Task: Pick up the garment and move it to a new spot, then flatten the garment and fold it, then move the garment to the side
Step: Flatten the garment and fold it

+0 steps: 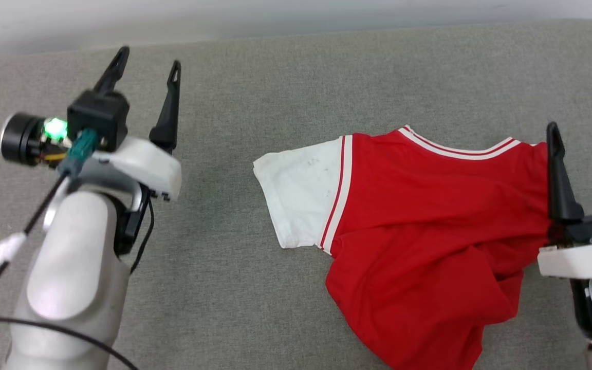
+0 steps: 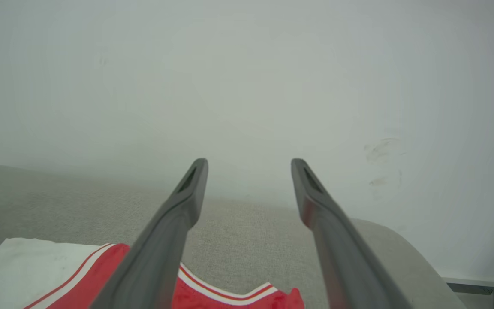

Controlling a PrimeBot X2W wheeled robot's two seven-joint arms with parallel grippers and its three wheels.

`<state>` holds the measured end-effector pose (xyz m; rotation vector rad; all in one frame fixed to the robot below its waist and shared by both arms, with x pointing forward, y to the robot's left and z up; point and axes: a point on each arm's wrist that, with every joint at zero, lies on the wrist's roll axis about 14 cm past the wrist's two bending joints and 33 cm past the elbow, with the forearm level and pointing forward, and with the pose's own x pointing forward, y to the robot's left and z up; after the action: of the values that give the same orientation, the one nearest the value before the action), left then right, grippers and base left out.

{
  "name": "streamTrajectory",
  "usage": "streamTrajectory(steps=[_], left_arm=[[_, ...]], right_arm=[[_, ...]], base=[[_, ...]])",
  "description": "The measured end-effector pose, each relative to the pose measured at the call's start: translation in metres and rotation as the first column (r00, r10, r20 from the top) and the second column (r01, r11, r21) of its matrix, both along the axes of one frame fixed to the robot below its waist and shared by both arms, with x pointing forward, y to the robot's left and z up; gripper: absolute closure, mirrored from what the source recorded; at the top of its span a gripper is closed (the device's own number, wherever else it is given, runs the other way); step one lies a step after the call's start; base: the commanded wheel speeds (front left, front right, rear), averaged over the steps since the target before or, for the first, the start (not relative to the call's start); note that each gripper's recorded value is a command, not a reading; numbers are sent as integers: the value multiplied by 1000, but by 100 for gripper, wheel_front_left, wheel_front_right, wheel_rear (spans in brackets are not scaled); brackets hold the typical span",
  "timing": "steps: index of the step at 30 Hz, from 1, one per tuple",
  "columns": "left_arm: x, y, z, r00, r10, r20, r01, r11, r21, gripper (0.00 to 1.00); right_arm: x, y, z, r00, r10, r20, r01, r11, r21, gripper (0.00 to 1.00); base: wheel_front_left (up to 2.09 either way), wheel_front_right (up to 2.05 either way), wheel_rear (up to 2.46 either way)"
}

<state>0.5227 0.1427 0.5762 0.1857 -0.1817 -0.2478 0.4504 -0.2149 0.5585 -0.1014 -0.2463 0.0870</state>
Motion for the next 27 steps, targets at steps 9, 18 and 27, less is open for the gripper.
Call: streamTrajectory(steps=[9,18,27], left_arm=[[39,-51,-29,943,-149,-298,184,978,96,0],[26,-96,-84,669,-226,-708,451,880,145,0],[-1,-103,-144,390,-109,-914,632,754,180,0]], right_arm=[[-20,5,-15,999,-41,-23,41,999,25,0],[-22,7,-26,997,-57,-49,58,998,27,0],[-16,6,-41,994,-67,-86,68,998,9,0]], base=[[0,0,0],[0,0,0],[0,0,0]])
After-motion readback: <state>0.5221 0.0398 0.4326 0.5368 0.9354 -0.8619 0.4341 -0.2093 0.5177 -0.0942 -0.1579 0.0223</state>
